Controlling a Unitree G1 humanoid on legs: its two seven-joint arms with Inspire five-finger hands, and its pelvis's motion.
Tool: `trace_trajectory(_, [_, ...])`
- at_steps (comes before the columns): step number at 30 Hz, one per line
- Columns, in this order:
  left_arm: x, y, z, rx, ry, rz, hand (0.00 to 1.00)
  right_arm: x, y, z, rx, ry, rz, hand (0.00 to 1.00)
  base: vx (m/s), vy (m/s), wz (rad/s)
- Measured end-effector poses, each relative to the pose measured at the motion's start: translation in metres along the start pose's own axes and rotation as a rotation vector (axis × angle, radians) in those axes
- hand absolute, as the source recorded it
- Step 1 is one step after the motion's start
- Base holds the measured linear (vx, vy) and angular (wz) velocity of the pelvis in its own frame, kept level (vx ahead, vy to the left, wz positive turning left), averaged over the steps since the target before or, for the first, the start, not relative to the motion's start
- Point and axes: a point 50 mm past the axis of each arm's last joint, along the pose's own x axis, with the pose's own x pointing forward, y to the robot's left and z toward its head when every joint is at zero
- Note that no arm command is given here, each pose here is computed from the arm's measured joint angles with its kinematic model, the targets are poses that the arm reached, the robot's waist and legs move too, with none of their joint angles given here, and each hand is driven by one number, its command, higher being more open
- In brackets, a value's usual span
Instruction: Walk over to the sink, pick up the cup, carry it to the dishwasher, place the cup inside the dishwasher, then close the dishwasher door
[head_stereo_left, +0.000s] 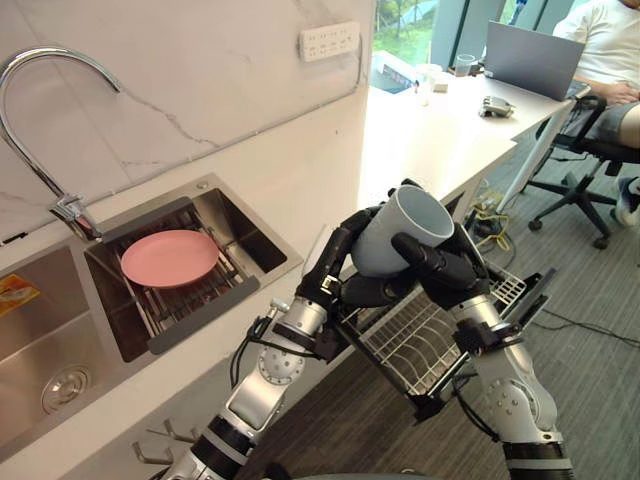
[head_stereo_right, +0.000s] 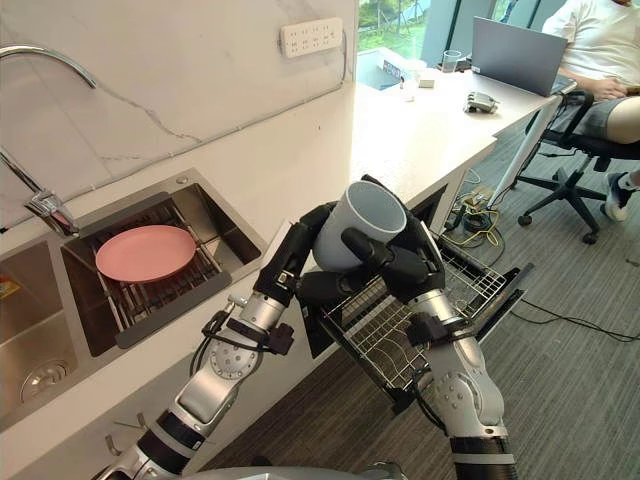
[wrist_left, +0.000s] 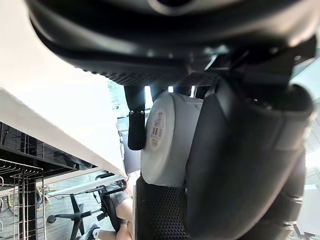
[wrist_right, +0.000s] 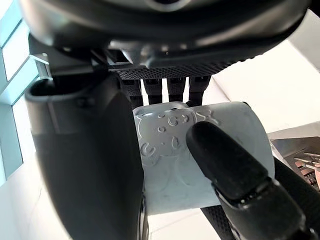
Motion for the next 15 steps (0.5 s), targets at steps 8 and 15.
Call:
trace_trajectory(8, [-0.0001,-0.0011,-0.0011,-0.065,0.015,0.008,0.00,0.0022,0.0039,-0.0015,0.005,-0.020,-0.009,0.00,0.00,0.012,0.00])
trace_trajectory(15, [0.0003,-0.0018,-0.0009,-0.096,0.017,0.018,1.00,0.0044,0.0089,-0.0005,-0.047,-0.058,-0.045,0.00,-0.01,0.035,-0.02])
